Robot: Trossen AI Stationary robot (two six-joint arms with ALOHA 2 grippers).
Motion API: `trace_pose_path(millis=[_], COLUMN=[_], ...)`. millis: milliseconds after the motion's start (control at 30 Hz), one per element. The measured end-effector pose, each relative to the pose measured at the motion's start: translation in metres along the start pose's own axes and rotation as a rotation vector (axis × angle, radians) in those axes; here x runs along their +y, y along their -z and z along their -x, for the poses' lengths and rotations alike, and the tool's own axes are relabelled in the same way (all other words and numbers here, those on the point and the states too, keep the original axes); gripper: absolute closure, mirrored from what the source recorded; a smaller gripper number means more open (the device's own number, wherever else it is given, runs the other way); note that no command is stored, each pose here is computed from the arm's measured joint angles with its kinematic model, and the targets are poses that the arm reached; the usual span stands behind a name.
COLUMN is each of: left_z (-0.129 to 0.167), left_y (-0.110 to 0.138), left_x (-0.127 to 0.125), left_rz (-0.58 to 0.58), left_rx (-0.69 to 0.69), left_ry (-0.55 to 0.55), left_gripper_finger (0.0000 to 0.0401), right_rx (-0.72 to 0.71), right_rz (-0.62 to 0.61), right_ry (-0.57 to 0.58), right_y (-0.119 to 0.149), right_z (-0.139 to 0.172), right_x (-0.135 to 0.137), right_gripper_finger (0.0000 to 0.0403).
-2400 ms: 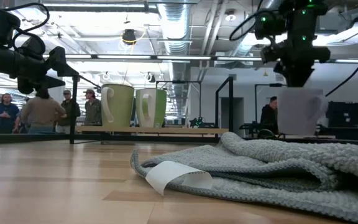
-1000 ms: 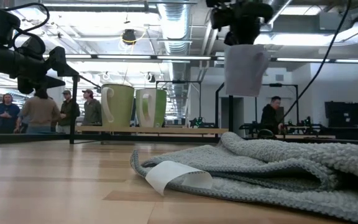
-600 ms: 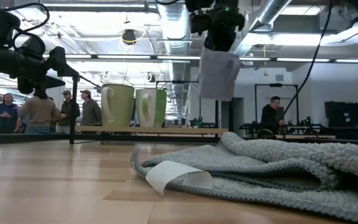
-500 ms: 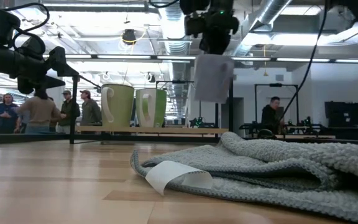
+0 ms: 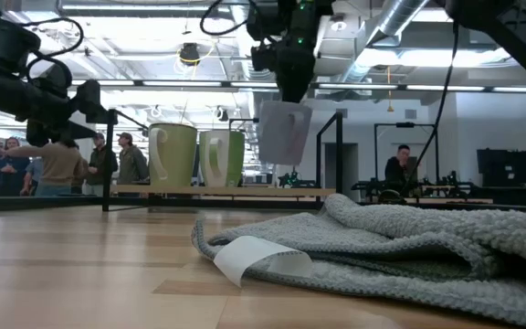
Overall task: Stack small to large cups/mugs on shelf
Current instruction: Put the blue mug on the shelf
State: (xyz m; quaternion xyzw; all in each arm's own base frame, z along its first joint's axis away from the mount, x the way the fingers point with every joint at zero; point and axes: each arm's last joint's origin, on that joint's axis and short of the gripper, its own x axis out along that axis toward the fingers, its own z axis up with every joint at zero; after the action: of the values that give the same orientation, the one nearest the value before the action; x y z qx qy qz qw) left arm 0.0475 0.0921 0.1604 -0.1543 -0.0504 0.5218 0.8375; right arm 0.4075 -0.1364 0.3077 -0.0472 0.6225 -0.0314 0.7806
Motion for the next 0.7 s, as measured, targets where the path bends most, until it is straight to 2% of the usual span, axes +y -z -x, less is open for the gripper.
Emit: trace_pose_path(millis=[200,367,533,700], left_z=[-0.001,-0.001,-0.001,-0.001], left_y=[0.002,-0.001,-0.005,-0.006], left_x=[0.001,0.001,0.002,0.002], left_rz=[0.000,-0.001,-0.023,-0.024], left_rx=[0.021,-0.014,-0.071,-0.083], left_ry=[-0.009,-0.054,-0.090,-0.124], left_gripper_finger=[0.0097,0.0097,0.0097,0.0097], right_rx=[-0.012,-0.042,-0.031,-0.056], right_rz=[-0.069,-0.156,-0.184,-0.162], right_ry=[0.023,0.051,0.061,0.028], right_y=[0.003,0.007,0.015,0.015], right_z=[-0.003,-0.004,-0.004,-0.004], right_x=[-0.023,-0.043,-0.057,-0.060], right_gripper_finger=[0.0384,0.0384,0.0384,0.0384])
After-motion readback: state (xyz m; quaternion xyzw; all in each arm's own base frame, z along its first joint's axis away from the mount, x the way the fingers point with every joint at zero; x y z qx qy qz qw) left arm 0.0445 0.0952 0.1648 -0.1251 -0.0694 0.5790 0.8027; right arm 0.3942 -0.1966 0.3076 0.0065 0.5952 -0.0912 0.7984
